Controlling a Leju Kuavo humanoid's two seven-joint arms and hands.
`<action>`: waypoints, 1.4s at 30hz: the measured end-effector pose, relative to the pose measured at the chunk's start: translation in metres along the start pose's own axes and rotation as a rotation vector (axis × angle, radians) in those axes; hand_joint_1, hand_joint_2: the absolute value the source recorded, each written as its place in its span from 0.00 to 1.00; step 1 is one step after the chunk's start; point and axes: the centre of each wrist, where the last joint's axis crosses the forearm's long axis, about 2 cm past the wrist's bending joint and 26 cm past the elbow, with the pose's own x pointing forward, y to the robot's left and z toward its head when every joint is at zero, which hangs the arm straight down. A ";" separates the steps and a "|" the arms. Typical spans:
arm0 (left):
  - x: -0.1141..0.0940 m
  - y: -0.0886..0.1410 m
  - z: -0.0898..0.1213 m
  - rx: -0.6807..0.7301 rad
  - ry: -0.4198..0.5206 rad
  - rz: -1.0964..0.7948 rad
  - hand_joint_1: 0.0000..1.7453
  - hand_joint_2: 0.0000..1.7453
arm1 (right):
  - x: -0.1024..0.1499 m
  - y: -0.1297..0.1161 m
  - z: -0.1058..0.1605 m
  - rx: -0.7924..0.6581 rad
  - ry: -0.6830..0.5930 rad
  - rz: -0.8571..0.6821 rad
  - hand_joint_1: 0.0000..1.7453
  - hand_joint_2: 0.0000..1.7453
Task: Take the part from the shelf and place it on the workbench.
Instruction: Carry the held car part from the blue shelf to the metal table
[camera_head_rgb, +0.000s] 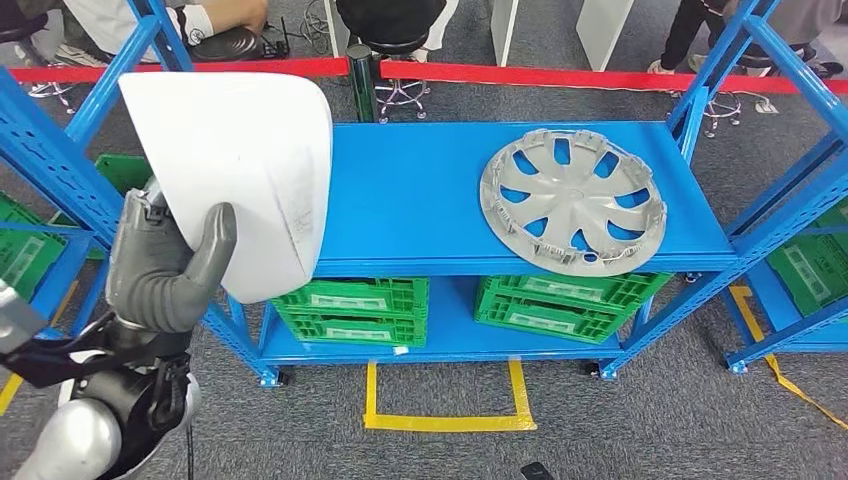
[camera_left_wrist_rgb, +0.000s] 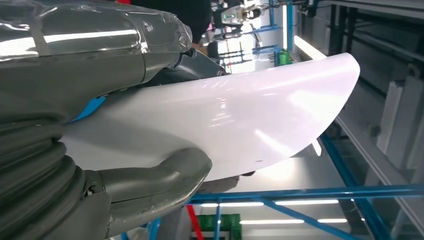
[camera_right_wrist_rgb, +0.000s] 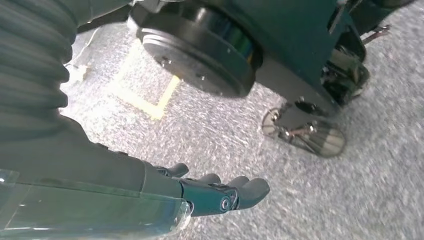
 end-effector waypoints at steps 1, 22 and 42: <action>0.000 0.000 0.002 -0.001 0.006 -0.002 1.00 1.00 | 0.001 0.001 0.000 -0.005 0.000 0.003 0.00 1.00; 0.001 -0.003 0.012 -0.019 -0.009 -0.014 1.00 1.00 | 0.030 -0.012 0.009 -0.038 -0.047 0.060 0.00 1.00; -0.004 -0.005 0.022 -0.012 -0.008 0.004 1.00 1.00 | 0.038 -0.017 0.014 -0.035 -0.045 0.061 0.00 1.00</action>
